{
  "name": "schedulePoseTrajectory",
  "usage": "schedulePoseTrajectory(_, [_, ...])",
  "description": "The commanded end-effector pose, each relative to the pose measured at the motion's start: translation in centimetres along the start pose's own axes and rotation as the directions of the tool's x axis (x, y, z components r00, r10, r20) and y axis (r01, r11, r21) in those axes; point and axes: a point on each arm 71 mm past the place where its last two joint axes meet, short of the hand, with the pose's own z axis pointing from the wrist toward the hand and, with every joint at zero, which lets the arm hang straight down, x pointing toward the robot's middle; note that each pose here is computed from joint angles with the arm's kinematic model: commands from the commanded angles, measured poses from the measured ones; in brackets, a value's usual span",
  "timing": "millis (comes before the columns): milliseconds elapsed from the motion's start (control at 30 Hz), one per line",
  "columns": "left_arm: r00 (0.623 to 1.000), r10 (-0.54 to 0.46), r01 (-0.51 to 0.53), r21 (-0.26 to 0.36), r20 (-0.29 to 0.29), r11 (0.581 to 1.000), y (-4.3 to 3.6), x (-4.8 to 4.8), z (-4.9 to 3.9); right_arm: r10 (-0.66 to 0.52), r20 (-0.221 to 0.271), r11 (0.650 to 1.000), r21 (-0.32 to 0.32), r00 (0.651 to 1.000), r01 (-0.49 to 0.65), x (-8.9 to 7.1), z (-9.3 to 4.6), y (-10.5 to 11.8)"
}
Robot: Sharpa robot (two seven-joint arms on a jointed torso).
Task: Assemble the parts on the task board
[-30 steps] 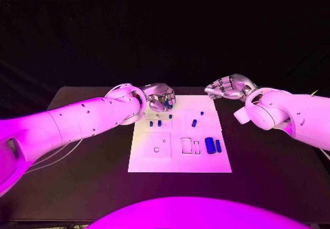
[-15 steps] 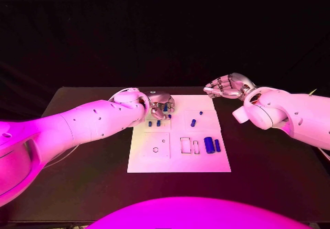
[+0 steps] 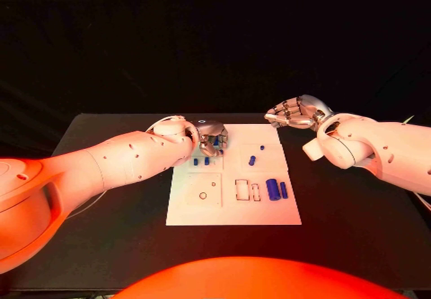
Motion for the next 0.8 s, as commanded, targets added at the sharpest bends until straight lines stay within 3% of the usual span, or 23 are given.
schedulePoseTrajectory(33, [1.0,0.009,-0.009,-0.007,-0.018,1.0,-0.23,0.16,0.2,-0.001,-0.004,1.0,-0.005,1.0,0.001,0.12,0.02,0.09])
schedulePoseTrajectory(333, [0.999,0.035,-0.036,-0.041,-0.024,0.999,0.02,0.36,0.54,0.0,-0.006,1.0,-0.006,1.0,0.0,0.17,0.05,0.12])
schedulePoseTrajectory(800, [0.999,0.04,-0.041,-0.041,-0.019,0.998,-0.18,0.43,0.93,0.0,-0.011,1.0,-0.007,1.0,-0.001,0.28,0.09,0.17])
